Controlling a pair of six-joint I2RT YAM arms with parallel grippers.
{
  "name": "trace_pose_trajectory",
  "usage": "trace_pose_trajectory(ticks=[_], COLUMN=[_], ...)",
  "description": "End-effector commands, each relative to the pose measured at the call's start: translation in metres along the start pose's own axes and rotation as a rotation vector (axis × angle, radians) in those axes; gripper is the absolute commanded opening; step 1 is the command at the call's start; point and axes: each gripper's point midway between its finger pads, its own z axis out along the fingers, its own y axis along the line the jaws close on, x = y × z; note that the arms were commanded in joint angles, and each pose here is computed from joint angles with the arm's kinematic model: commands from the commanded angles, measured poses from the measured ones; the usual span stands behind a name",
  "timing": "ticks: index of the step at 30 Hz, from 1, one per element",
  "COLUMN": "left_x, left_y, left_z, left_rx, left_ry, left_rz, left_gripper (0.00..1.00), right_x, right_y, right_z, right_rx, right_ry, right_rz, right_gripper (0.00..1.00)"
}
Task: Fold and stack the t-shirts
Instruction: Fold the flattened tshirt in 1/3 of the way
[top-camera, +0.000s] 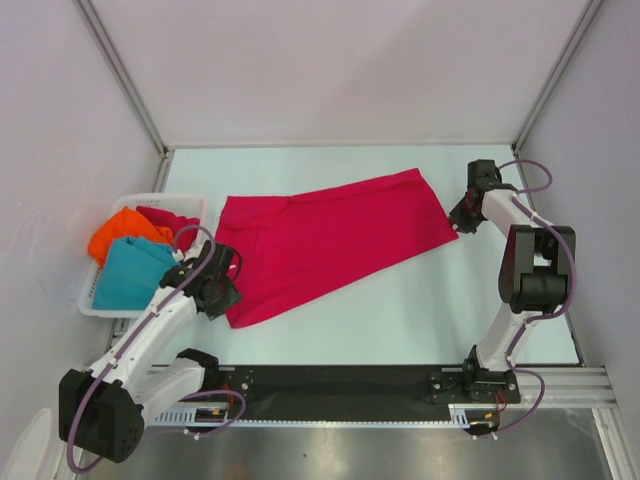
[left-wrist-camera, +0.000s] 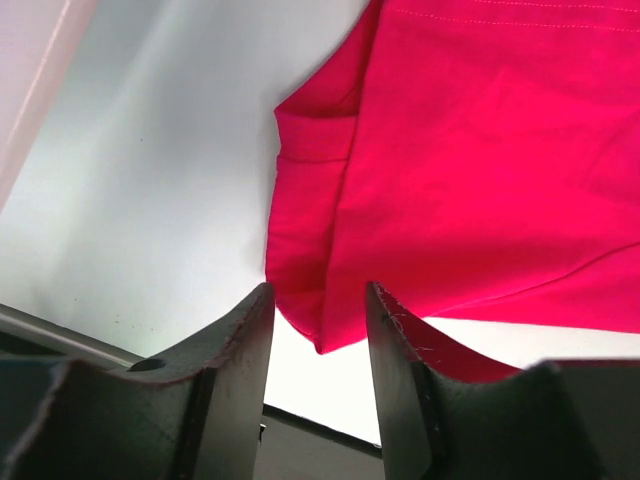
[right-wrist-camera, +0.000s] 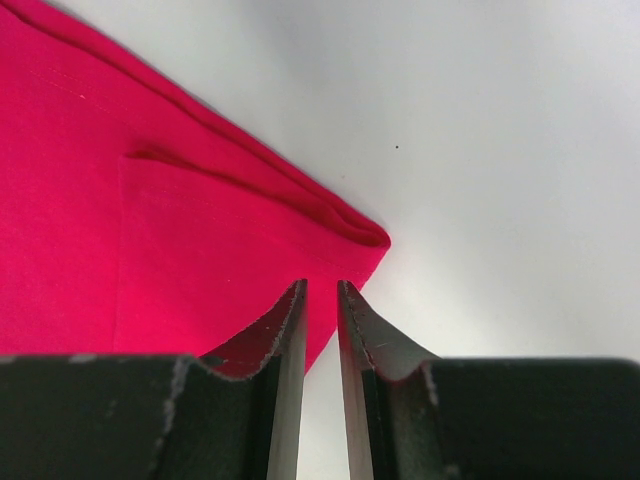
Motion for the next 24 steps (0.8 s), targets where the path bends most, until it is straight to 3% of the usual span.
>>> trace_pose_trajectory(ticks=[1,12,24], left_x=[-0.010,-0.017,-0.025], left_y=[-0.013,-0.021,-0.030], left_z=[-0.009,-0.013,-0.019], left_rx=[0.051,0.077,0.108], left_ry=[-0.026,-0.043,-0.057], left_rz=[0.007,0.010,0.026], left_gripper=[0.48,0.48,0.48], right_x=[-0.007,-0.018,0.011], right_y=[0.008,0.022,-0.013], right_z=[0.000,0.025,0.050], right_rx=[-0.016,0.013,0.096], right_ry=[-0.023,-0.009,0.054], right_rz=[0.000,-0.018,0.032], right_gripper=[0.23,0.24,0.22])
